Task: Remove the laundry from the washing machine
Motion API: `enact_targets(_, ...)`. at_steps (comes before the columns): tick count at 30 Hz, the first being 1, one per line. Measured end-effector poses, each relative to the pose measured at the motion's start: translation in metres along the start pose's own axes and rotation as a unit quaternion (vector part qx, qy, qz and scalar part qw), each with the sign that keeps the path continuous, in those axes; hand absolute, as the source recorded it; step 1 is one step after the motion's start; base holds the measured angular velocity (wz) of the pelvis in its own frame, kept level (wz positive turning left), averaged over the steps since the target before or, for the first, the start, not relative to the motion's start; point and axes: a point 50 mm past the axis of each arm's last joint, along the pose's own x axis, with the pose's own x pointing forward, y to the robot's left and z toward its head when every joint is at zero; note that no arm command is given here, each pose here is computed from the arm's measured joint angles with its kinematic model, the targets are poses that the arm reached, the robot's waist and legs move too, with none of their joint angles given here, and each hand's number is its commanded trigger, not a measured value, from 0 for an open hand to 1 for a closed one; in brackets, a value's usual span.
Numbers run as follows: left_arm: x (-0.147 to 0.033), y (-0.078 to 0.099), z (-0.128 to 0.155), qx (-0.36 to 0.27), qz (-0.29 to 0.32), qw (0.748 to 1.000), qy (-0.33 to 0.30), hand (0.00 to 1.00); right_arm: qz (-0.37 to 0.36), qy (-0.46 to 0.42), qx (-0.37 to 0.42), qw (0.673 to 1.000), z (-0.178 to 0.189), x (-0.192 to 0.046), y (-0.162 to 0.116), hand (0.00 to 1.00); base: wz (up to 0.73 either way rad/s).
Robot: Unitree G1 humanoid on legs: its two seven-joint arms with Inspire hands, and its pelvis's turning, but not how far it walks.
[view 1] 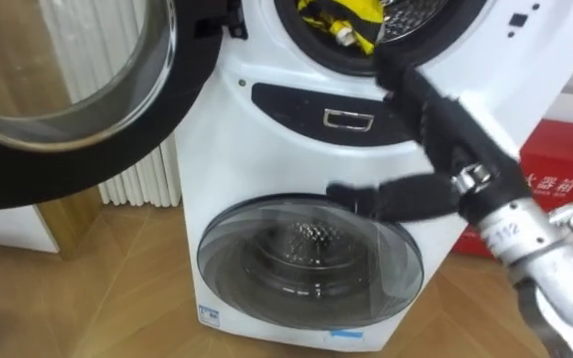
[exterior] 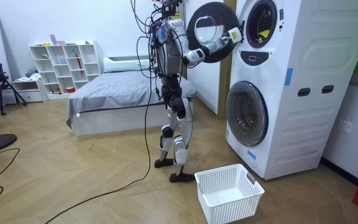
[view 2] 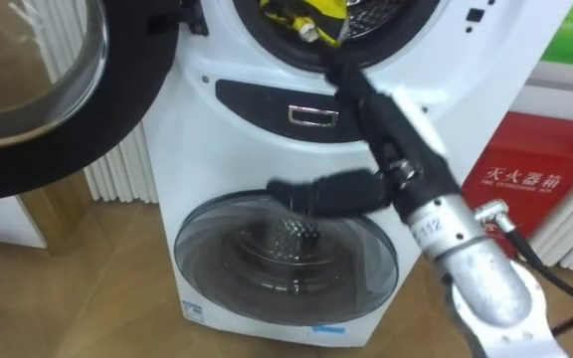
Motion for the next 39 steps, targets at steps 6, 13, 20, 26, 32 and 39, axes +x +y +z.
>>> enact_targets(6,-0.001,-0.003,-0.001,0.014,-0.004,1.0,-0.003,0.0,-0.013,-0.005,0.088,0.996,0.0,0.0,0.0,0.0,0.03)
enact_targets(13,-0.003,-0.003,-0.008,0.019,-0.003,1.0,0.007,0.0,-0.038,-0.005,0.112,0.993,0.0,0.009,-0.001,0.0,0.0)
enact_targets(20,-0.003,-0.003,-0.01,0.022,-0.001,1.0,0.011,0.0,-0.046,0.017,0.136,0.989,-0.011,0.012,0.007,0.0,0.03)
enact_targets(26,-0.003,-0.004,-0.011,0.033,0.0,0.999,0.018,0.0,-0.061,0.027,0.141,0.988,-0.016,0.02,0.004,0.0,-0.03)
enact_targets(32,-0.006,-0.006,-0.028,0.039,-0.008,0.998,0.046,0.0,-0.062,0.06,0.145,0.986,-0.033,0.021,0.007,0.0,-0.02)
enact_targets(39,-0.009,-0.011,-0.036,0.032,-0.023,0.998,0.056,0.0,-0.086,0.071,0.153,0.982,-0.039,0.025,0.001,0.0,-0.02)
